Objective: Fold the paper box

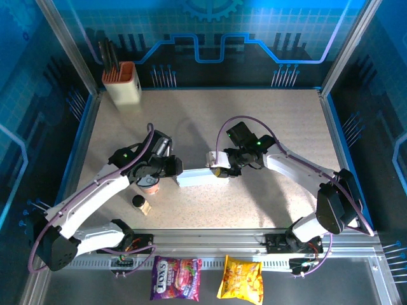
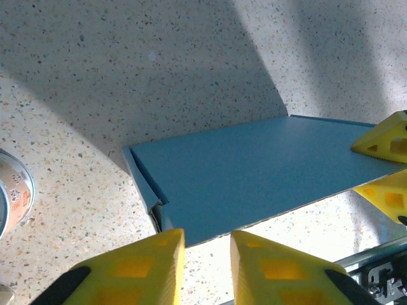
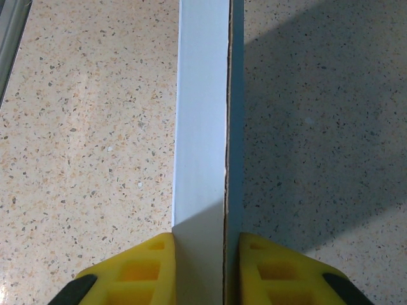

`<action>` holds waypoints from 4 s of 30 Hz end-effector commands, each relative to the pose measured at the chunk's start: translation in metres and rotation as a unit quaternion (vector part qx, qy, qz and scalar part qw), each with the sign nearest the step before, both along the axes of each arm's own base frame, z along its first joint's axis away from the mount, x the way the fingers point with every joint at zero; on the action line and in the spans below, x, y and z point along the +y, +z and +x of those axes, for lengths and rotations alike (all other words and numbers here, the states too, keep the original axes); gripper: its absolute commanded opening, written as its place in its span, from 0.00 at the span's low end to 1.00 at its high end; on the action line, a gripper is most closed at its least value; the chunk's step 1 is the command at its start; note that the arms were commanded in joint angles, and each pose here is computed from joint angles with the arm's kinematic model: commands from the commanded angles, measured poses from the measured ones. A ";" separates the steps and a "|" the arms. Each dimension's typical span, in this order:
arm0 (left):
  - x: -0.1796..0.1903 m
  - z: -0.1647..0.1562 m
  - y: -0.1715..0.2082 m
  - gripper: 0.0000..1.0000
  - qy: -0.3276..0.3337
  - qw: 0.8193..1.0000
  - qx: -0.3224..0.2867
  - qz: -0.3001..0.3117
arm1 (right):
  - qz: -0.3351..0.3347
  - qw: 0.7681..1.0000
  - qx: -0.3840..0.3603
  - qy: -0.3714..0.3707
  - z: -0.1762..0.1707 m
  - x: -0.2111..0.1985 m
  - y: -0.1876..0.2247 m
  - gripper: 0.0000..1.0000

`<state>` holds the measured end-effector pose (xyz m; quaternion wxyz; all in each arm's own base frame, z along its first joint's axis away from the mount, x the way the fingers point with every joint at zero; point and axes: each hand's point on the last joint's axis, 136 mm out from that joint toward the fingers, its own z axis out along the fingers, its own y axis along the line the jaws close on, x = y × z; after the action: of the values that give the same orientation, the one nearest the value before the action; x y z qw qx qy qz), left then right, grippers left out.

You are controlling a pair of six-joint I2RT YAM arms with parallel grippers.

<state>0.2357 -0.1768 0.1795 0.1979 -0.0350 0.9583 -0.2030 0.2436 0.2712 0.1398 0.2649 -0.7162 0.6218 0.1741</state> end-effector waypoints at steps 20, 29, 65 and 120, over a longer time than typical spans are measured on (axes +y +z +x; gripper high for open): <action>0.008 -0.010 -0.037 0.19 0.001 0.999 0.042 0.030 | -0.029 0.999 0.035 -0.028 0.006 -0.010 -0.014 0.22; 0.012 -0.012 -0.050 0.18 0.001 0.997 0.056 0.046 | -0.020 0.999 0.042 -0.023 0.002 -0.009 -0.008 0.30; 0.009 -0.012 -0.057 0.19 0.007 0.997 0.062 0.040 | 0.119 0.776 0.296 -0.544 0.012 -0.042 0.051 0.24; 0.015 -0.016 -0.080 0.09 -0.002 0.995 0.077 0.057 | 0.043 0.752 0.303 -0.583 0.010 -0.046 0.008 0.11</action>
<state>0.2471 -0.1832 0.1419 0.2016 -0.0263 0.9577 -0.2037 0.2574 0.2242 0.1465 0.1594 -0.1069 0.9539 0.2308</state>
